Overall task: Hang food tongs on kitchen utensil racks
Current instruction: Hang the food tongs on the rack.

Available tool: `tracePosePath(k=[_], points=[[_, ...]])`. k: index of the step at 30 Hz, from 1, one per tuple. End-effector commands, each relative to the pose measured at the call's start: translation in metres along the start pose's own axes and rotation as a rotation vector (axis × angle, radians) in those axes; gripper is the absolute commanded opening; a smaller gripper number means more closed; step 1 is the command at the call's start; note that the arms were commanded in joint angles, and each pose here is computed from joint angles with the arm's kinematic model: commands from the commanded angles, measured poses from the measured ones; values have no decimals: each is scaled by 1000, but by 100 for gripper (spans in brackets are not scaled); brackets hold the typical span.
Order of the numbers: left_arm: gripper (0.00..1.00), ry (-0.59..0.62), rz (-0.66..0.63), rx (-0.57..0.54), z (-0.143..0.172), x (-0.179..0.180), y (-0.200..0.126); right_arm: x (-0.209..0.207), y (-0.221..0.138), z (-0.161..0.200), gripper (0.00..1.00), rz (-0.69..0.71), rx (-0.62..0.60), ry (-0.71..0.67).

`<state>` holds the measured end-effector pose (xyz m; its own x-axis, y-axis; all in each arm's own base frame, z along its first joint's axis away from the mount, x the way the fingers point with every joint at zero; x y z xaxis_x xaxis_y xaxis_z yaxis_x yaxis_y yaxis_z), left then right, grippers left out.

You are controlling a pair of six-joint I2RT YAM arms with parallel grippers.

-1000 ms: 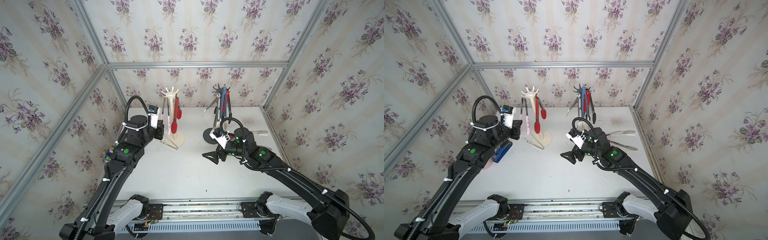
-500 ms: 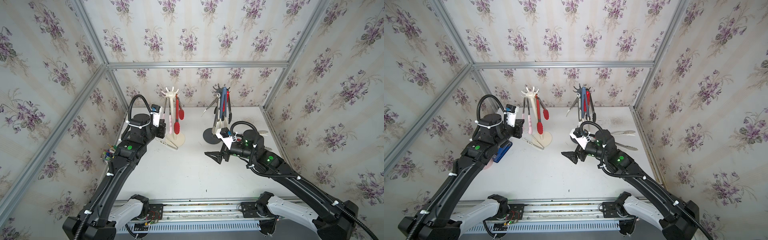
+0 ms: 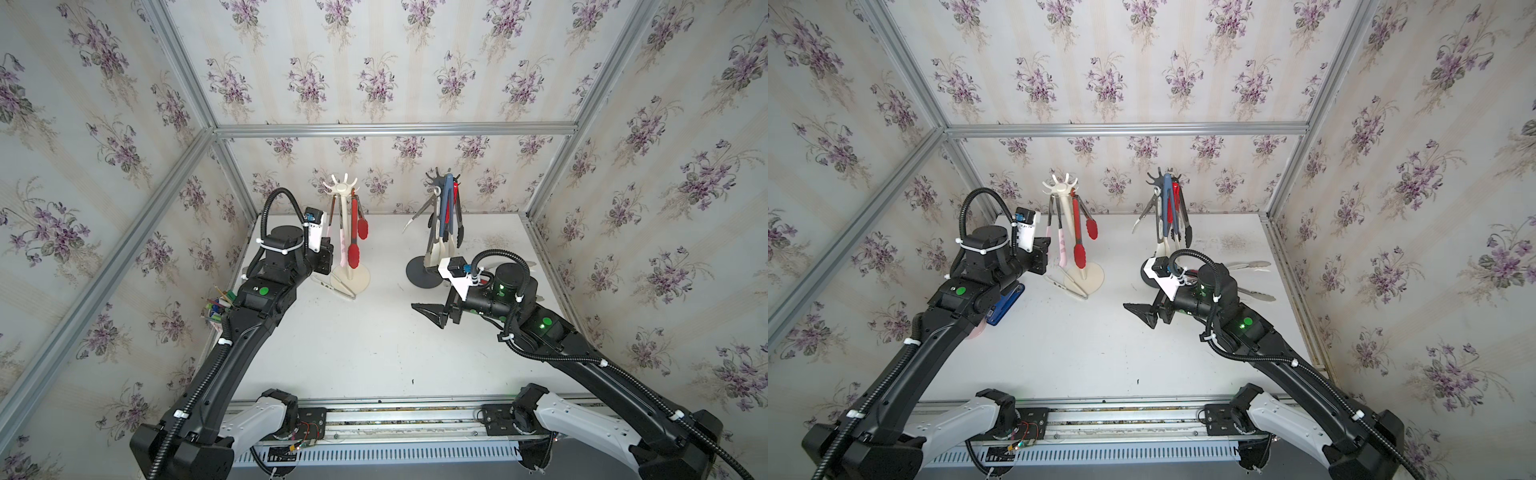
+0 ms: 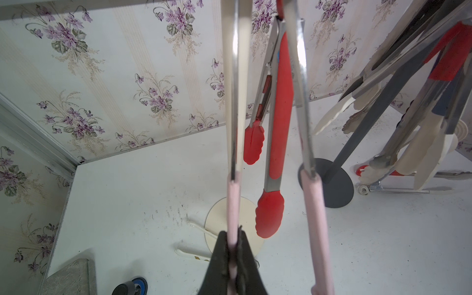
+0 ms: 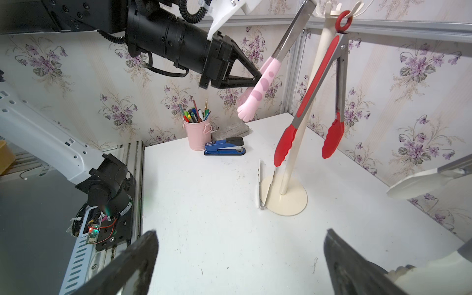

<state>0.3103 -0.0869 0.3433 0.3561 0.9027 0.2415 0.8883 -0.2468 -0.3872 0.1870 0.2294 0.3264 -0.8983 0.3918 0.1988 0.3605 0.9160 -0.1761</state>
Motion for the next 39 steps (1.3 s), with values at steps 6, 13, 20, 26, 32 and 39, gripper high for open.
tracePosePath(k=[6, 13, 20, 26, 32, 39], points=[[0, 10, -20, -23, -6, 3, 4, 4, -1, -8, 100, -21, -31, -14], [1, 14, -19, -7, -1, 2, 9, 3, 0, -7, 100, -15, -26, -12], [8, 22, -5, 8, 5, -1, 12, 1, 1, -5, 100, -9, -16, -7], [33, 16, -8, 21, 10, -1, 14, 0, 1, -4, 100, 1, -15, -4], [62, -5, -58, 31, 15, 4, 12, -1, 1, -2, 100, 7, -8, 0], [75, -31, -84, 56, 30, 5, 12, -2, 1, 0, 100, 15, -4, -1]])
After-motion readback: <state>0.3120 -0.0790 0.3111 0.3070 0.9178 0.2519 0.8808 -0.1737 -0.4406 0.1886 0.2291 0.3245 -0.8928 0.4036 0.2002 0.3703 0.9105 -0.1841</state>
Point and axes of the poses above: each gripper's point midway between its finger pads, its own y axis out along the fingers, its own x axis along the line the jaws close on, z = x × y, the point moved 5 cm from there along -y, back along the fingers, and after that the axes turned 12 degrees about y, right-handed, at the moved point
